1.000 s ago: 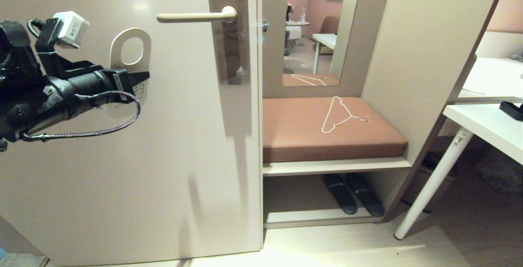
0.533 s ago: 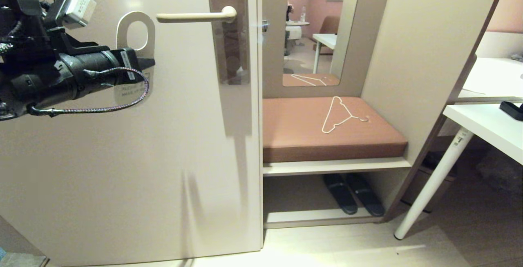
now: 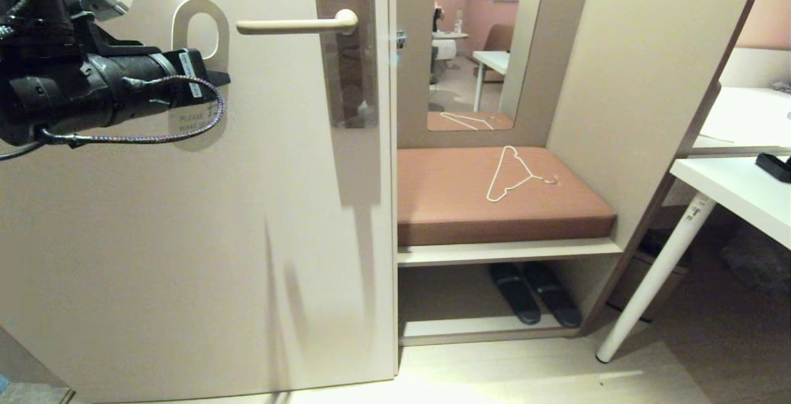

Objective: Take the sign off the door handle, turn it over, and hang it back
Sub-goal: Hang the sign back with the other side facing out

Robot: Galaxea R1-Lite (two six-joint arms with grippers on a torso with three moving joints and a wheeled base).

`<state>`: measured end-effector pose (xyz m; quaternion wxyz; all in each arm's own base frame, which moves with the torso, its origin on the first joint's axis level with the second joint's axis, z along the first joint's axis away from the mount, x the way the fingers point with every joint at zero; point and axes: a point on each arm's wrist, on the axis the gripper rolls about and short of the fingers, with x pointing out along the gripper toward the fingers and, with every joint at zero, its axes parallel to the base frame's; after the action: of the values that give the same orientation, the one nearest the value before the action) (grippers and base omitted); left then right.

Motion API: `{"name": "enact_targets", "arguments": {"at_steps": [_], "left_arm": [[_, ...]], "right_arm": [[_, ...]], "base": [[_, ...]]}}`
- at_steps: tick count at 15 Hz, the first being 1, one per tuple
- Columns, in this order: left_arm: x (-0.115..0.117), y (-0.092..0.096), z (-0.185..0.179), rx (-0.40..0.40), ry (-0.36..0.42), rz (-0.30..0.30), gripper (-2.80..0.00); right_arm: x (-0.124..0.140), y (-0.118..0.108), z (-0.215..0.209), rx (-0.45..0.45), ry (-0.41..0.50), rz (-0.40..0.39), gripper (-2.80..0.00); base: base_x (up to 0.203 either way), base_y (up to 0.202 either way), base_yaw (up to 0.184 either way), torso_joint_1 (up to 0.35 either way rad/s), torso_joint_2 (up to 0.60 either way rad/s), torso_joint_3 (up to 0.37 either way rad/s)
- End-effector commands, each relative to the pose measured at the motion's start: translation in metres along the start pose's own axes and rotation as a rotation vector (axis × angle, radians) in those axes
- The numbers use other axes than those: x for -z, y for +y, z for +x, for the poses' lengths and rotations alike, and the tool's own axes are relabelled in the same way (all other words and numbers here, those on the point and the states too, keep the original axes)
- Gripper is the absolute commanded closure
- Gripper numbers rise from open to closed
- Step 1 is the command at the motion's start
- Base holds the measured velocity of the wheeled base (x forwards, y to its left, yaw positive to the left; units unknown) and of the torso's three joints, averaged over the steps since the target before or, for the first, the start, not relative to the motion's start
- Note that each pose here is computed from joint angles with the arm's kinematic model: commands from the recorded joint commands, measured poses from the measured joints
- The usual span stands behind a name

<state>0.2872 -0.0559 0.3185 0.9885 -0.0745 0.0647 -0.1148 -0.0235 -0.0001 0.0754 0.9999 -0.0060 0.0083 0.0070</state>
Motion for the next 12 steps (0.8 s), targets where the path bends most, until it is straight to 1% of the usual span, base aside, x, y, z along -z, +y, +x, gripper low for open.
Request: {"name": "enact_targets", "arguments": {"at_steps": [1, 3, 6, 10, 12], "left_arm": [[-0.004, -0.005, 0.001, 0.007, -0.007, -0.011, 0.0], [-0.01, -0.013, 0.002, 0.018, -0.001, -0.022, 0.0], [-0.009, -0.022, 0.01, 0.018, 0.006, -0.023, 0.0], [0.0, -0.023, 0.026, 0.001, 0.036, -0.023, 0.0], [-0.001, -0.024, 0.03, -0.001, 0.032, -0.024, 0.0]], "right_arm": [[0.0, 0.0, 0.0, 0.0, 0.002, 0.0, 0.0], [0.0, 0.0, 0.0, -0.002, 0.002, 0.0, 0.0], [0.0, 0.0, 0.0, -0.003, 0.002, 0.0, 0.0], [0.0, 0.0, 0.0, -0.002, 0.002, 0.0, 0.0], [0.0, 0.0, 0.0, -0.003, 0.002, 0.0, 0.0]], "base": [[0.0, 0.0, 0.0, 0.0, 0.0, 0.0], [0.0, 0.0, 0.0, 0.0, 0.0, 0.0], [0.0, 0.0, 0.0, 0.0, 0.0, 0.0], [0.0, 0.0, 0.0, 0.0, 0.0, 0.0], [0.0, 0.0, 0.0, 0.0, 0.0, 0.0]]}}
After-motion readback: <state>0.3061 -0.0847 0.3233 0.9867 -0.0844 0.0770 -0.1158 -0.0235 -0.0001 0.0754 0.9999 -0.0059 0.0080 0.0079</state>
